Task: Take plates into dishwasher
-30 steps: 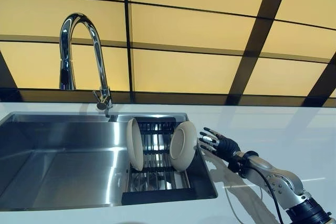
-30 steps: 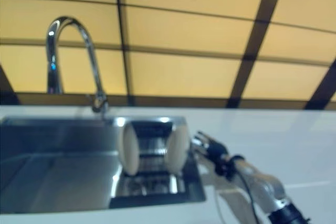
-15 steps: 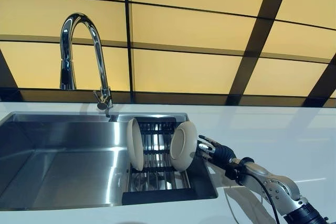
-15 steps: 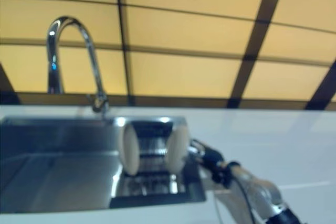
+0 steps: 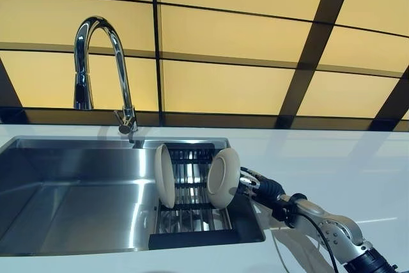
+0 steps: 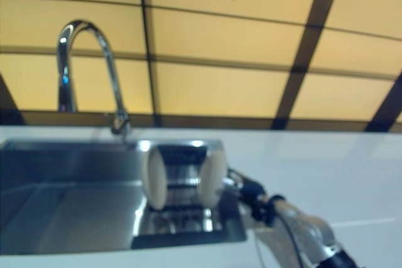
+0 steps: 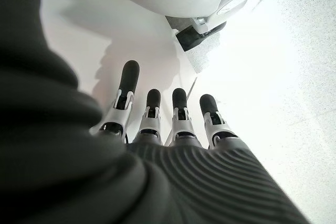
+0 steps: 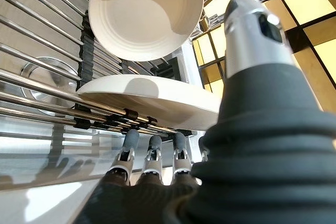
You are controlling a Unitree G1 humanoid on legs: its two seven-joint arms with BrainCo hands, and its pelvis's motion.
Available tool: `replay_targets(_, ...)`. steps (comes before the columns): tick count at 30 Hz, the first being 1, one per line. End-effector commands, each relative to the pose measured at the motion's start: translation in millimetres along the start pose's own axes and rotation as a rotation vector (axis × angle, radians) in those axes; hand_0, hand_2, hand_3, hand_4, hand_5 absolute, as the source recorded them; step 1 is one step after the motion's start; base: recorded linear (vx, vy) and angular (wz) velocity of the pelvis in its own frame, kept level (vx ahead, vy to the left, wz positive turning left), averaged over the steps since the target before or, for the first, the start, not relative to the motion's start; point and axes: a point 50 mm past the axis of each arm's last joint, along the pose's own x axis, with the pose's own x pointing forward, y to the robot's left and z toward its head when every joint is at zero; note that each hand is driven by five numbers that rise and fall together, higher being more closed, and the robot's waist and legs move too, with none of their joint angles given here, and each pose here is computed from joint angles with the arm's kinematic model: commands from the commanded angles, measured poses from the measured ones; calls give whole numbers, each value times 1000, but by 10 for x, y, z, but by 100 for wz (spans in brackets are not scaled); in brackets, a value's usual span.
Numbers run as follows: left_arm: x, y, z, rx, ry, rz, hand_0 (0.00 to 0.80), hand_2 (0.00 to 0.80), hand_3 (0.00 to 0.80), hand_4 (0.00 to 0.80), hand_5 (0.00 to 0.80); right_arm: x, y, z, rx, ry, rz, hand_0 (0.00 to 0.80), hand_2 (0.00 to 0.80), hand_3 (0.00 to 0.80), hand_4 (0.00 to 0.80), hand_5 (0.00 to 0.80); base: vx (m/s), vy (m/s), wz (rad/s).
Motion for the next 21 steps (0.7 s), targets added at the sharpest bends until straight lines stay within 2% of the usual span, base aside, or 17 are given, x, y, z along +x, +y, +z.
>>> replay_targets(1,51,135,280,-17,-72,38,0,0,0,0,0,41,144,151,-11,-93,40,0,0,0,0,0,0,0,0)
replay_targets(21,56,108,296,4,-71,27,0,0,0,0,0,143,72,103,43,-60,-72,0,0,0,0,0,0,0,0)
